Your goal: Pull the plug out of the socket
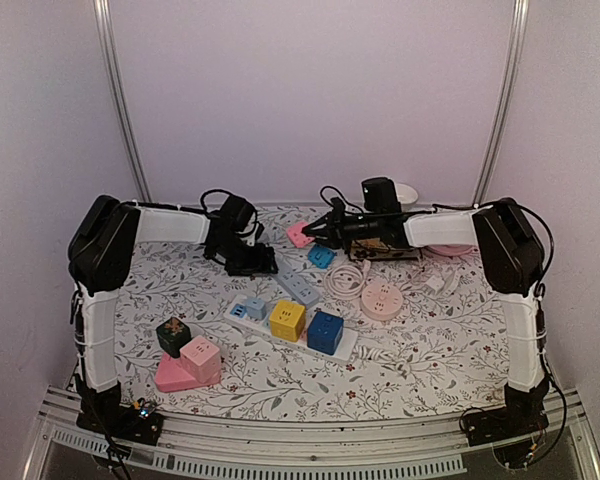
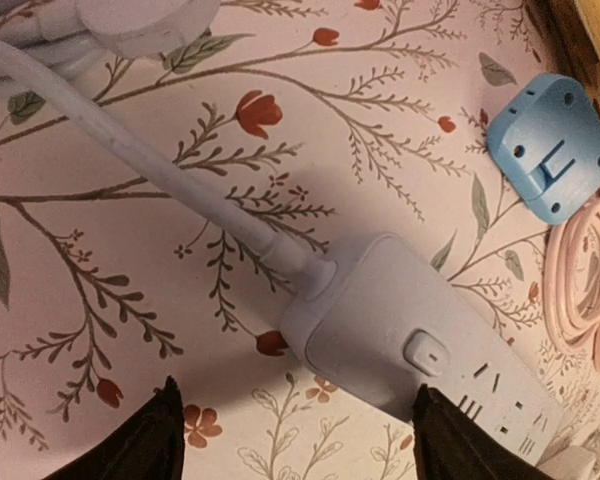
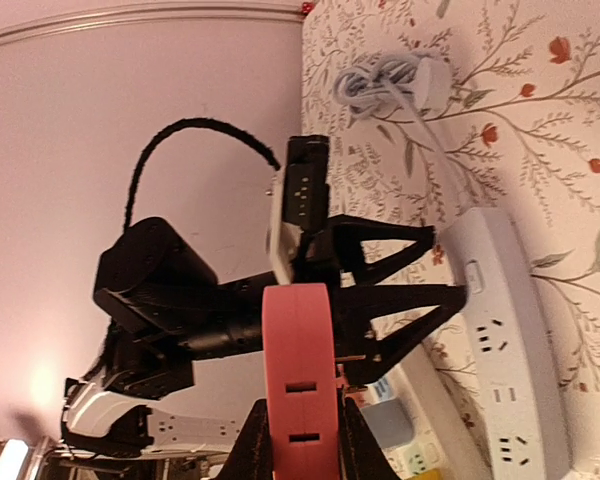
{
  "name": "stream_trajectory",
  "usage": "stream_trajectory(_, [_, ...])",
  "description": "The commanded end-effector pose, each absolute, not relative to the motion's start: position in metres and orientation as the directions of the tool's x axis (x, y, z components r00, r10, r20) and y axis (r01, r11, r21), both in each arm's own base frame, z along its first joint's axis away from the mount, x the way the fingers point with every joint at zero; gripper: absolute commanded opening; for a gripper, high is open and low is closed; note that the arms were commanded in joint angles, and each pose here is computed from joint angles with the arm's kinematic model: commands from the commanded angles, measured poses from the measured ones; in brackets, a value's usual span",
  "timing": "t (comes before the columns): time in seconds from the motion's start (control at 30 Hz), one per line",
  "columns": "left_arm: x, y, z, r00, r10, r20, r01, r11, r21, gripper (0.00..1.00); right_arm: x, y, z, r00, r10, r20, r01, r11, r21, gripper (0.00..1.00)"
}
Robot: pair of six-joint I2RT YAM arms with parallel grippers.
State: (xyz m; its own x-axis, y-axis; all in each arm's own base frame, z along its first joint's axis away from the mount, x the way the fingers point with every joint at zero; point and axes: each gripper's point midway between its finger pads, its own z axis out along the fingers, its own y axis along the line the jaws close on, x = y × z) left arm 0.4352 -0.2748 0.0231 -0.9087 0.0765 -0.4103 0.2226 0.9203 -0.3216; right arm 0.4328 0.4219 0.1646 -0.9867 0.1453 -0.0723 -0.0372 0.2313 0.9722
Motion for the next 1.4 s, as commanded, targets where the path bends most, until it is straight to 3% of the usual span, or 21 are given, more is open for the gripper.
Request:
stream_trajectory(0.0, [0.412, -0.264, 0.017, -0.937, 0.146, -0.317, 0.232, 0.939, -0.253, 0.79, 0.431, 0.389, 0.141, -0.960, 0.132, -0.247, -0.152, 0.495, 0.855, 0.03])
stream_trajectory(0.2, [0.428, -0.275, 0.057, -0.914, 0.118, -0.389, 0.253, 0.915, -0.316, 0.79, 0.426, 0.370, 0.112, -0.941, 0.061, -0.334, -0.210, 0.667, 0.715, 0.04])
stream_trajectory(0.43, [0.435, -0.274, 0.091, -0.893, 0.079, -0.442, 0.254, 0.900, -0.354, 0.79, 0.418, 0.385, 0.090, -0.933, -0.033, -0.357, -0.273, 0.713, 0.646, 0.05])
stream_trajectory(0.8, [0.425, -0.261, 0.099, -0.901, 0.035, -0.432, 0.219, 0.897, -0.383, 0.78, 0.412, 0.400, 0.065, -0.939, -0.086, -0.332, -0.289, 0.719, 0.632, 0.18])
stream_trajectory(1.1, [0.417, -0.260, 0.112, -0.901, -0.029, -0.434, 0.174, 0.890, -0.421, 0.78, 0.395, 0.406, 0.055, -0.930, -0.156, -0.333, -0.338, 0.720, 0.606, 0.46])
stream_trajectory(1.37, [0.403, -0.267, 0.121, -0.892, -0.071, -0.446, 0.134, 0.901, -0.412, 0.78, 0.399, 0.381, 0.090, -0.869, -0.195, -0.455, -0.420, 0.776, 0.470, 0.69])
